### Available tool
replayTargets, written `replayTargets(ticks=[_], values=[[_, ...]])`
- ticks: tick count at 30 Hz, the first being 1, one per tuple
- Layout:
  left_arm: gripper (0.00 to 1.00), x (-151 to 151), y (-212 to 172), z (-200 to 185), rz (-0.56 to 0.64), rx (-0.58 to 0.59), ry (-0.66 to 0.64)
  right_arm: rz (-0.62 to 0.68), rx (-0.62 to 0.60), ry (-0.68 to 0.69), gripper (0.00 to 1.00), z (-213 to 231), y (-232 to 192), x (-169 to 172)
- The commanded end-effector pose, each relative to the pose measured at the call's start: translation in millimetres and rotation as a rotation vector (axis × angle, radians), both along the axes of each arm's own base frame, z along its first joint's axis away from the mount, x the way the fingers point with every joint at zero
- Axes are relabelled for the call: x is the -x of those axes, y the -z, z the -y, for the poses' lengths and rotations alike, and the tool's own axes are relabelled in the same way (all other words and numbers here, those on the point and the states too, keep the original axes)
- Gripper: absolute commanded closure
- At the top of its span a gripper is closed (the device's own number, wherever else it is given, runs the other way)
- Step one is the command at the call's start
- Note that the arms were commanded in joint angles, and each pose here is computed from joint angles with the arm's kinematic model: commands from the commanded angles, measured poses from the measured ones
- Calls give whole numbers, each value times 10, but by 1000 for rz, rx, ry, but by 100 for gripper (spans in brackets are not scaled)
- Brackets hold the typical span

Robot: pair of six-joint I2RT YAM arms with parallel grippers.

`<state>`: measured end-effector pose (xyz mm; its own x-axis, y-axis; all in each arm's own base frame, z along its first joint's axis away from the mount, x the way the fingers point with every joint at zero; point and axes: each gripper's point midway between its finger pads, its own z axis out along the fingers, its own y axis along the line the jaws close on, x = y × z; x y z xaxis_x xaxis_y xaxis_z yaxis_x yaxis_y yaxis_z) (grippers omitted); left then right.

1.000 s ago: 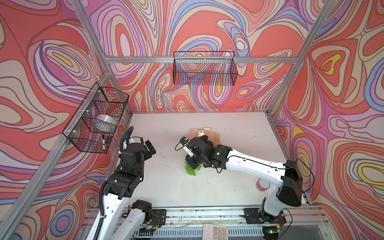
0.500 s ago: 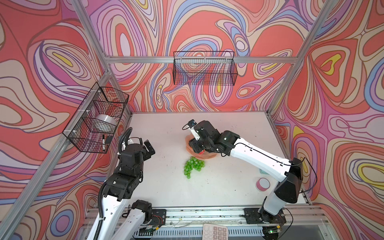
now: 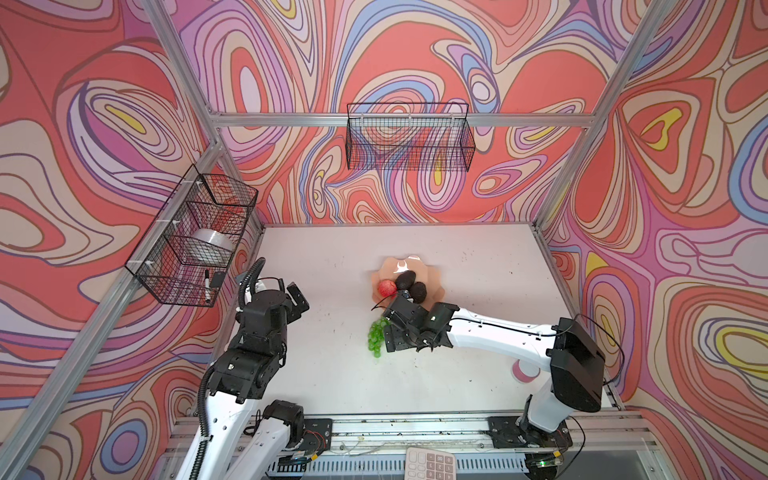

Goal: Place and organize the fake fruits in the fruit bowl

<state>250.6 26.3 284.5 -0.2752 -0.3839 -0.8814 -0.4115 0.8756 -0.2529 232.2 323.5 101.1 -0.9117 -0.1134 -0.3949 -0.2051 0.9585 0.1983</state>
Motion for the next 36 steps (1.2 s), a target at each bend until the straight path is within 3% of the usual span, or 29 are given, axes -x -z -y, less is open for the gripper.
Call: replayTargets(ticks=[1, 7, 12, 22, 36], values=[[0, -11, -5, -1, 18, 12, 0, 0, -125, 103, 2, -192, 44, -101], [0, 3, 78, 14, -5, 19, 7, 23, -119, 124, 2, -265, 206, -202], [0, 33, 98, 7, -12, 22, 5, 8, -40, 141, 2, -297, 437, -280], [0, 70, 89, -2, -7, 25, 4, 16, 35, 86, 2, -538, 638, -459], [0, 102, 95, 9, -3, 26, 18, 37, 50, -48, 4, -809, 531, -361]])
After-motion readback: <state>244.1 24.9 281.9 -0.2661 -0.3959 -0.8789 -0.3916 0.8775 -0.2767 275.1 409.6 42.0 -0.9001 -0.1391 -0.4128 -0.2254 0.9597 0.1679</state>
